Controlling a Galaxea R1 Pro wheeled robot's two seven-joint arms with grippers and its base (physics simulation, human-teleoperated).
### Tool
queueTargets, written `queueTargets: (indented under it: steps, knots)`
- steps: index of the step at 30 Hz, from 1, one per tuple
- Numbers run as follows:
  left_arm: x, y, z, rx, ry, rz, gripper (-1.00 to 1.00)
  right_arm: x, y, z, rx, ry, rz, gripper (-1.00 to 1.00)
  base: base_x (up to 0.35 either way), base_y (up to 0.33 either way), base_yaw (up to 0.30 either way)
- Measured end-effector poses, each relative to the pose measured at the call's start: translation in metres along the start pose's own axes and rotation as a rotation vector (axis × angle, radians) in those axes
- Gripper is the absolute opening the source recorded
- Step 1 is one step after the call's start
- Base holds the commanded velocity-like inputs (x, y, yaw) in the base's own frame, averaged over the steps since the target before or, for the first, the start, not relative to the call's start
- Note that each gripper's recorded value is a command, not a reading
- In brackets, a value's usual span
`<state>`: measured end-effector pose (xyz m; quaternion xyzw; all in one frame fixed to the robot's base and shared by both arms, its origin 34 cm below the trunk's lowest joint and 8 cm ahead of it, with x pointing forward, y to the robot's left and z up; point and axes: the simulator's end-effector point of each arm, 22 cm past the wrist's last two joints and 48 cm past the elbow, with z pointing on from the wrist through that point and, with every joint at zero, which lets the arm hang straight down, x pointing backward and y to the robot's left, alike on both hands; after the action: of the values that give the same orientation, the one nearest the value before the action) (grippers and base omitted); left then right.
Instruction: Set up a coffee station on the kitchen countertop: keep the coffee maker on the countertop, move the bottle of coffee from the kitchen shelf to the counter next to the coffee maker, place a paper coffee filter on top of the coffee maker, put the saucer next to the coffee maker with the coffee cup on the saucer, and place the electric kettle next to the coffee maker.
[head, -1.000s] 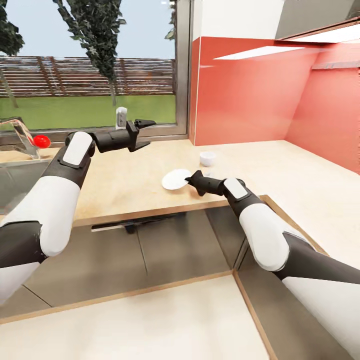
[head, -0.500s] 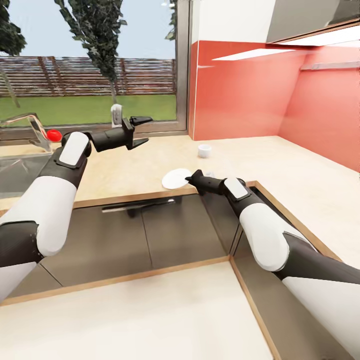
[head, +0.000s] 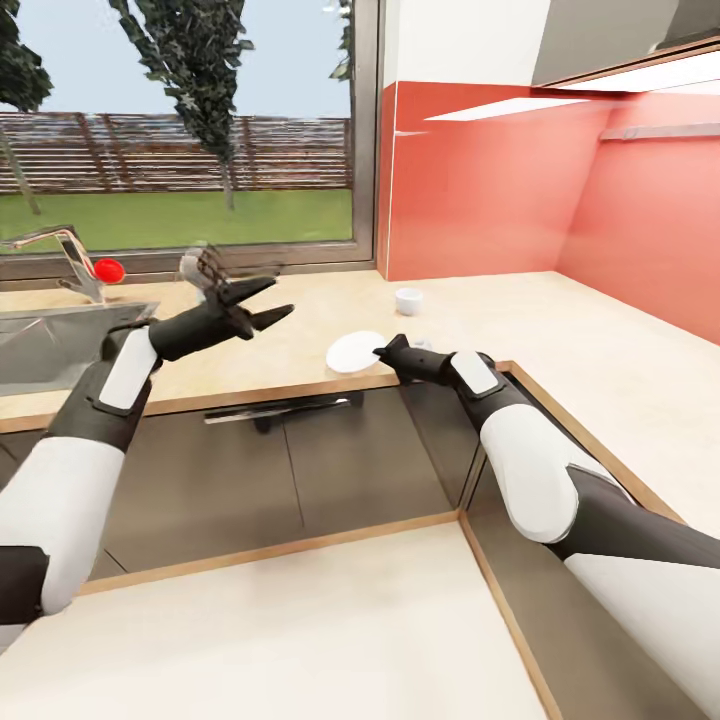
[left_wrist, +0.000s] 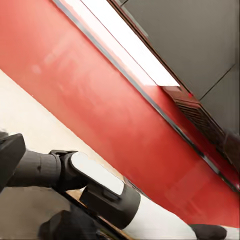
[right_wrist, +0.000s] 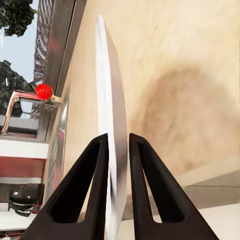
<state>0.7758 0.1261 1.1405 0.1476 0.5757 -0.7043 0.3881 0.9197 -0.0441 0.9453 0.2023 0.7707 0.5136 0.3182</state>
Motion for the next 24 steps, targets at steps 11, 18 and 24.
queueTargets:
  steps: [11,18,24]
  knots:
    - [0.239,0.004,-0.15,-0.008,0.117,-0.295,1.0,-0.017,0.022,-0.007,-0.013,-0.032,-0.098,-1.0,0.0,0.0,0.0]
    - [0.368,0.043,-0.279,-0.283,0.035,-0.548,1.0,-0.033,0.041,-0.015,-0.041,-0.071,-0.131,-1.0,0.0,0.0,0.0]
    - [0.54,0.039,-0.506,-0.812,-0.078,-0.59,1.0,-0.016,0.074,-0.022,-0.177,0.016,-0.131,-1.0,0.0,0.0,0.0]
